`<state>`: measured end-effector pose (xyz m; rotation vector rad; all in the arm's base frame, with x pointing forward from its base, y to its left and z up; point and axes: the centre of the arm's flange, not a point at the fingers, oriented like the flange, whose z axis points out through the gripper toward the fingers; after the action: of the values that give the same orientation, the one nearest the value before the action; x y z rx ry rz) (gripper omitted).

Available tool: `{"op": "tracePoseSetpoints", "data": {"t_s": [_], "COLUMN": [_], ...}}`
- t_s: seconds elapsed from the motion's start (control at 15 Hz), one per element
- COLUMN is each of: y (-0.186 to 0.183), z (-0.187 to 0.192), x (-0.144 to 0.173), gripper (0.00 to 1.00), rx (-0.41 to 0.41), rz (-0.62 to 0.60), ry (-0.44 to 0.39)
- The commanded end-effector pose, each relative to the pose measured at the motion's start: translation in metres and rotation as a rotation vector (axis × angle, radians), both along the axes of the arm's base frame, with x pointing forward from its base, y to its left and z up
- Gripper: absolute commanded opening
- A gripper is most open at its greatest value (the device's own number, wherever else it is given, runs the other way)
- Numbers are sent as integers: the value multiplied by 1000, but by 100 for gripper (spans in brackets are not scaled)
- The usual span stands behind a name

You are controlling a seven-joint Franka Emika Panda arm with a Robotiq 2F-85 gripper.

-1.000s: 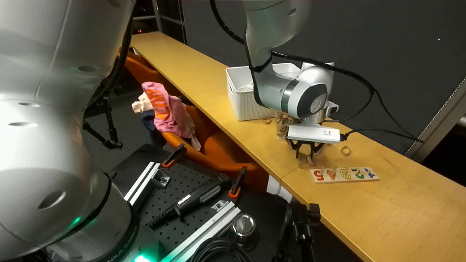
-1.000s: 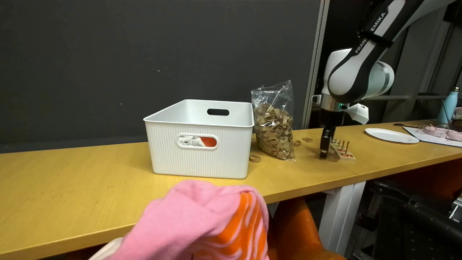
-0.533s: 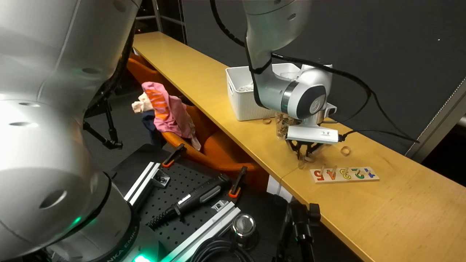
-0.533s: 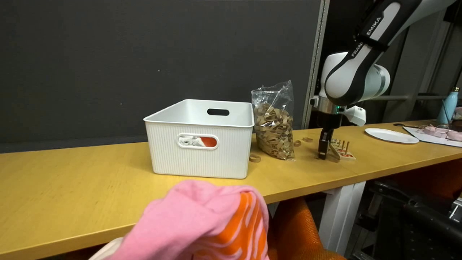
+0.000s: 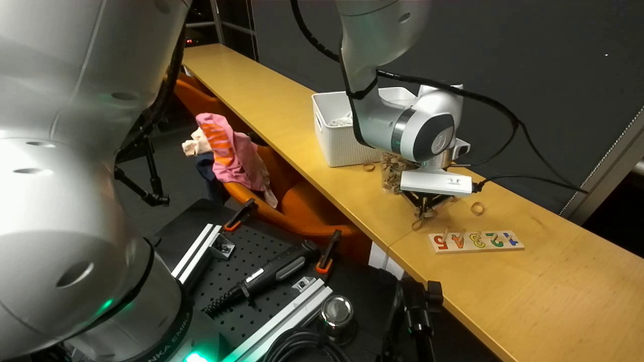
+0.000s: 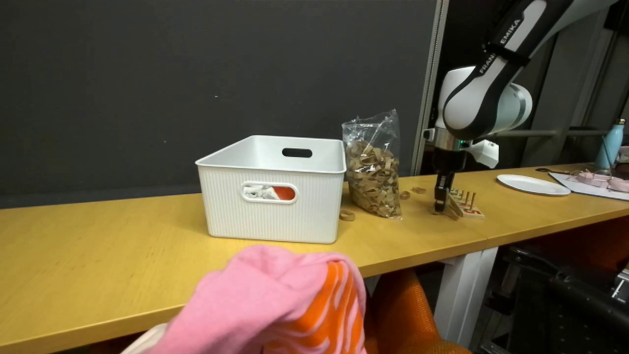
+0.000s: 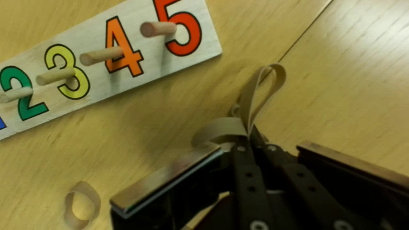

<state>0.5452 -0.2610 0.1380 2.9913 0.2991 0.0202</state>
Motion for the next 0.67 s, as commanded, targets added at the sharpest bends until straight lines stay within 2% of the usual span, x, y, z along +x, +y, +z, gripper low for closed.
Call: {"op": "tracePoseSetpoints", "data": {"t_s": [0.0, 0.2, 0.6], "y": [-4, -5, 9], "z": [36, 69, 173], "x": [-2, -4, -6], "gripper": [1, 1, 1], "rx": [-32, -51, -109], "rz": [-17, -37, -115], "ry": [-32, -76, -234]}}
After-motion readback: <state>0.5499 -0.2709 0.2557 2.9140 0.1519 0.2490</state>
